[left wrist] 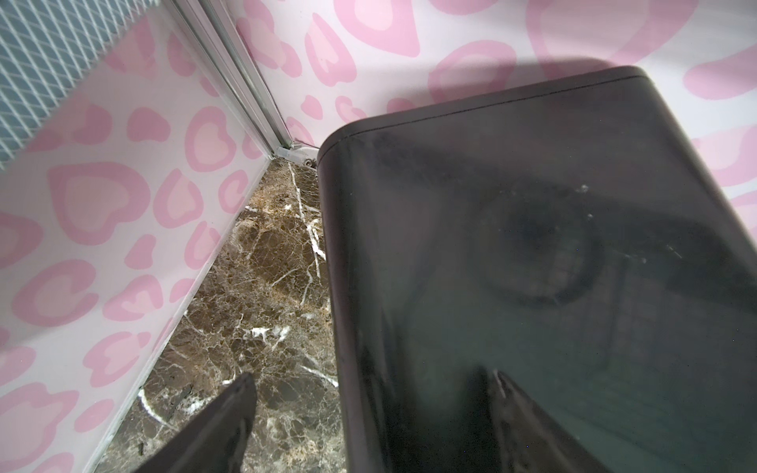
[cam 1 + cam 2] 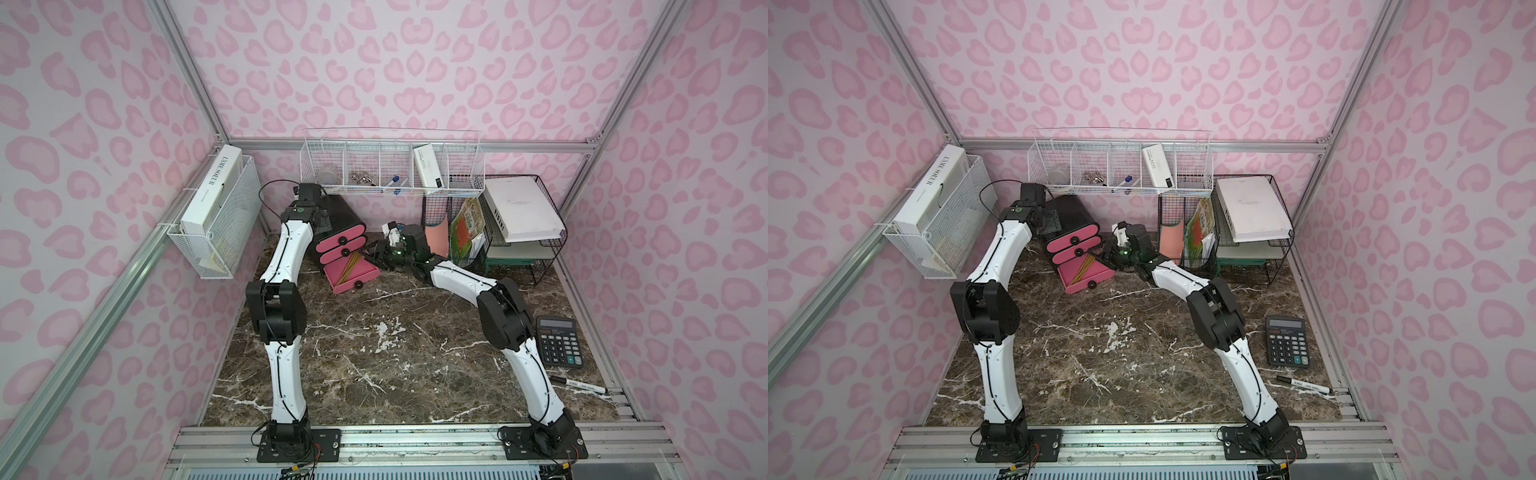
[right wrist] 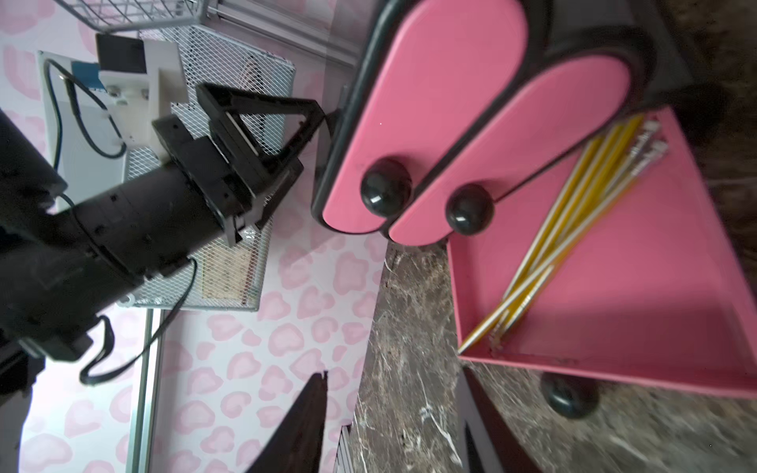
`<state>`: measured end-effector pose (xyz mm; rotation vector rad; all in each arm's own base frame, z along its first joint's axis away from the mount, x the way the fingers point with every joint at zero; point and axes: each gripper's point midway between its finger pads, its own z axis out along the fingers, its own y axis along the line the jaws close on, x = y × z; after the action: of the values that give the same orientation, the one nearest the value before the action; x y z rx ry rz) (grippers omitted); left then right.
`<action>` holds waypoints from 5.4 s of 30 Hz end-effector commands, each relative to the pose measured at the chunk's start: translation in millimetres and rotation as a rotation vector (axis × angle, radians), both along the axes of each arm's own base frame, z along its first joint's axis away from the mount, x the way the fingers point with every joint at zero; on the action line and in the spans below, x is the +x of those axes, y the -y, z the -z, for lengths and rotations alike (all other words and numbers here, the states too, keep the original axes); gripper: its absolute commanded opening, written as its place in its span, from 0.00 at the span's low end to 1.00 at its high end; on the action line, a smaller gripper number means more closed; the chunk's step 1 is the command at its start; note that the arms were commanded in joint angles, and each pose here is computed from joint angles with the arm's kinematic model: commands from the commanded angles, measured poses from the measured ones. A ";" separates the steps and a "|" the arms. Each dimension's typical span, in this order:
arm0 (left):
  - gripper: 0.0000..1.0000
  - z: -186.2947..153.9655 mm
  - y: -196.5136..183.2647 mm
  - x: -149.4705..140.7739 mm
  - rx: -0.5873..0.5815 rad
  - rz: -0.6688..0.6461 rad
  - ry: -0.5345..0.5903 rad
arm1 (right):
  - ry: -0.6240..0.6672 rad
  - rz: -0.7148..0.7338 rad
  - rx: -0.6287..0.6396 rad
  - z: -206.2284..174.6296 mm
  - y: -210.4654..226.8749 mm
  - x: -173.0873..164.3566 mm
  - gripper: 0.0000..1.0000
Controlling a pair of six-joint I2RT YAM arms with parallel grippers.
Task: Please place the pencils in the drawer according to their color
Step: Close the drawer in the storage box, then reset both arms
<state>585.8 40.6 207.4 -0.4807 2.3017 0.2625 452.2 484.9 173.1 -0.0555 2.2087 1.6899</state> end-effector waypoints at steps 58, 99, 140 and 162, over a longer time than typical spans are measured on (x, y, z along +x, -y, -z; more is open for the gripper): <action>0.80 108.2 40.3 -69.9 -0.048 0.128 -0.395 | -0.162 0.259 0.296 111.3 -31.2 107.7 0.20; 0.92 -65.5 75.0 -90.2 -0.131 0.310 -0.017 | 0.188 0.054 0.183 -85.9 33.2 4.9 0.66; 0.99 58.3 68.1 -177.8 0.141 0.452 0.204 | 0.558 1.169 -1.115 33.6 553.9 -72.4 0.99; 0.99 123.7 49.6 -182.5 0.073 0.468 0.326 | 0.877 1.046 -1.031 37.6 506.5 -85.1 1.00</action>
<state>397.5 -4.7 73.9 0.0689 2.0246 0.1032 367.8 -23.2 129.6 0.0956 1.6489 -0.1135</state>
